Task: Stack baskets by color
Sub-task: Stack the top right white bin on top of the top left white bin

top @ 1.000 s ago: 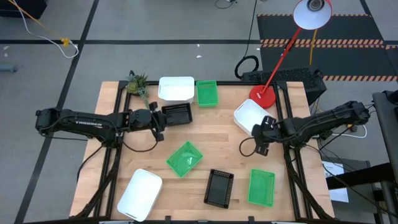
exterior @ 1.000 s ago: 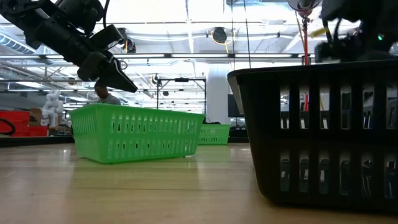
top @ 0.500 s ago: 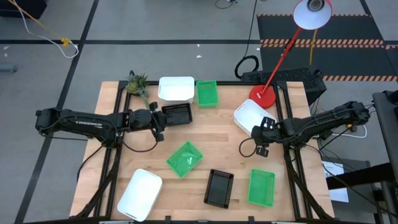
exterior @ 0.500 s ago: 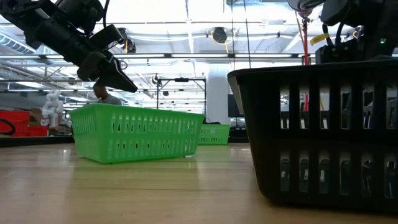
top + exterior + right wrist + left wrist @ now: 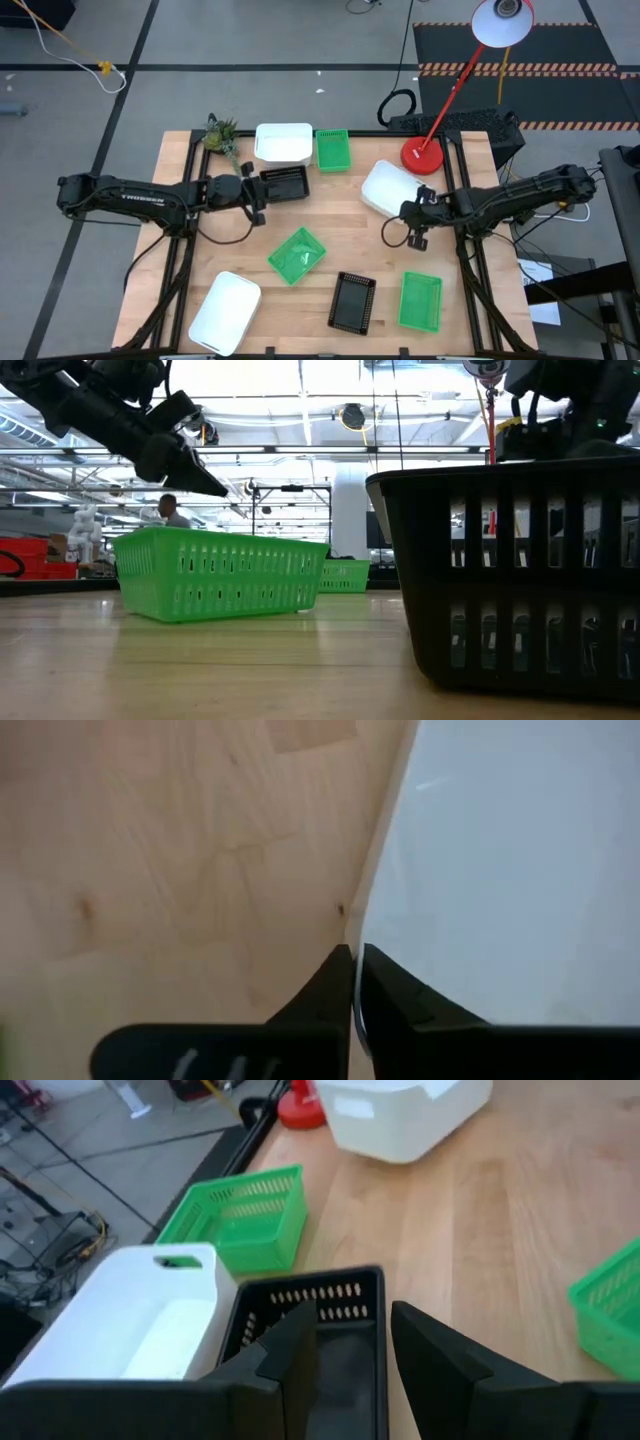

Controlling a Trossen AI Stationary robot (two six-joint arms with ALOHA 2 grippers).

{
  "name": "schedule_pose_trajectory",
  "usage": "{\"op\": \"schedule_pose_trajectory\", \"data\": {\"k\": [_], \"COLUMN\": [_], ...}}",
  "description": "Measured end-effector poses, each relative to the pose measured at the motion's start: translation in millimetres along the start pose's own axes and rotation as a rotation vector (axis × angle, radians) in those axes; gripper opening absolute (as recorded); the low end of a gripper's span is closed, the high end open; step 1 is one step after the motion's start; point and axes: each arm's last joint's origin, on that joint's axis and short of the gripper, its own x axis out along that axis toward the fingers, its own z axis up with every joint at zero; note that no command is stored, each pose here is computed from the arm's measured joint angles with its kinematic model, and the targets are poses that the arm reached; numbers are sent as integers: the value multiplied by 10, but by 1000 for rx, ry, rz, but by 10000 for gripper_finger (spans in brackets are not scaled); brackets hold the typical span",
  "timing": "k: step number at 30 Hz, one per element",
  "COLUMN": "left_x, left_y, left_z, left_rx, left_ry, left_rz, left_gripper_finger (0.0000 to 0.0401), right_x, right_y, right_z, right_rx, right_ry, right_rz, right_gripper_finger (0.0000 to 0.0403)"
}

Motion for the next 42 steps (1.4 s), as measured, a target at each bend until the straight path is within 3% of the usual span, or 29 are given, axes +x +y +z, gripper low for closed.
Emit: {"op": "schedule_pose_trajectory", "data": {"k": [4, 9, 14, 21, 25, 30, 35, 42], "left_x": [-15, -70, -41, 194, 330, 519, 709, 1032], "left_y": [-38, -39, -111, -380, -557, -696, -781, -874], "left_z": [58, 327, 627, 906, 1000, 1118, 1278, 1464], "left_rx": [17, -13, 31, 384, 424, 453, 461, 480], "left_ry": [-19, -57, -77, -104, -131, -37, 56, 85], "left_rz": [-20, -43, -86, -17, -25, -76, -112, -114], "left_gripper_finger": [144, 196, 238, 210, 184, 176, 204, 235], "right_x": [-65, -121, -75, -18, -47, -109, -102, -110], "right_y": [-6, 14, 47, 153, 212, 261, 291, 325], "right_z": [82, 231, 374, 640, 791, 965, 997, 1038], "right_rx": [-1, -4, -30, -107, -148, -176, -196, -248], "right_ry": [-39, -129, -107, -51, -42, -68, -67, -121], "right_rz": [-3, -11, -33, -49, -52, -47, -47, -67], "right_gripper_finger": [4, 3, 3, 3, 3, 4, 5, 5]}}
